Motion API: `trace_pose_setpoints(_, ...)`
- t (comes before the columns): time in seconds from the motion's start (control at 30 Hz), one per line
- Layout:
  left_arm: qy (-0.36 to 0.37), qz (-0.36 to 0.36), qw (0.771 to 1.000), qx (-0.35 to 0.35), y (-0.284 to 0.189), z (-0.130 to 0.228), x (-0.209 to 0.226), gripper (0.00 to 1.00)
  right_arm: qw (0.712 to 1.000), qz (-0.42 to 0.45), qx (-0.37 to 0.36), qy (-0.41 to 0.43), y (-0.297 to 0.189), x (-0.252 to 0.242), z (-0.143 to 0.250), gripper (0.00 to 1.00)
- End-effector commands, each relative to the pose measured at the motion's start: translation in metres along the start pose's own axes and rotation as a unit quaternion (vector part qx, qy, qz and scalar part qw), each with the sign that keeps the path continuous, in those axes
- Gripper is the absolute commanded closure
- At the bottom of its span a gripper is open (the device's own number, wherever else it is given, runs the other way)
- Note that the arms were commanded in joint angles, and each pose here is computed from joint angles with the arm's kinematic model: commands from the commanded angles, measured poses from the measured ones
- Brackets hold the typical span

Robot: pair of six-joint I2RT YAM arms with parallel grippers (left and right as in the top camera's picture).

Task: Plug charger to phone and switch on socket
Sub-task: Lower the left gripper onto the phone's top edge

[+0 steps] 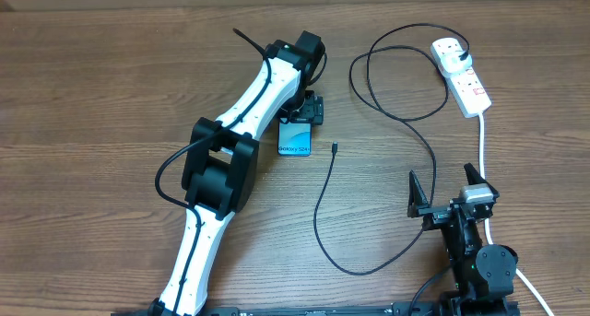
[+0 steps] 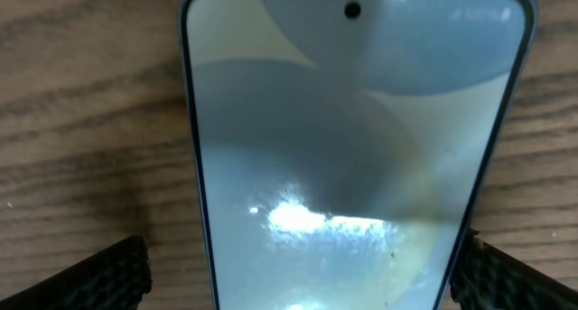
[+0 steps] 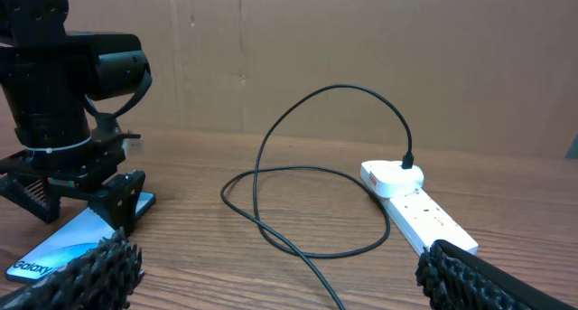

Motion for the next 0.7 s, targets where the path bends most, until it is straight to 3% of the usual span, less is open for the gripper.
trace_pose_setpoints(0.0,0.015,-0.011,1.000,0.006,0.0126,0.0002,0.0067,0.00,1.000,-0.007,-0.002,0.000,0.0003,0.0038,0.0019,0.00)
trace_pose_setpoints(0.67,0.015,0.005,1.000,0.020,0.0191,0.0070,0.0012,0.00,1.000,-0.007,-0.002,0.000,0.0003,0.0037,0.0019,0.00)
Point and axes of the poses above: each gripper's point midway between its finger pads, its own y axis out along the fingers, its own x axis along the line the jaws close on, z = x × y, the point moved 1 cm from there along -y, back along the fingers, and after that the axes turned 15 degrees about -y, right-handed, at the moved point
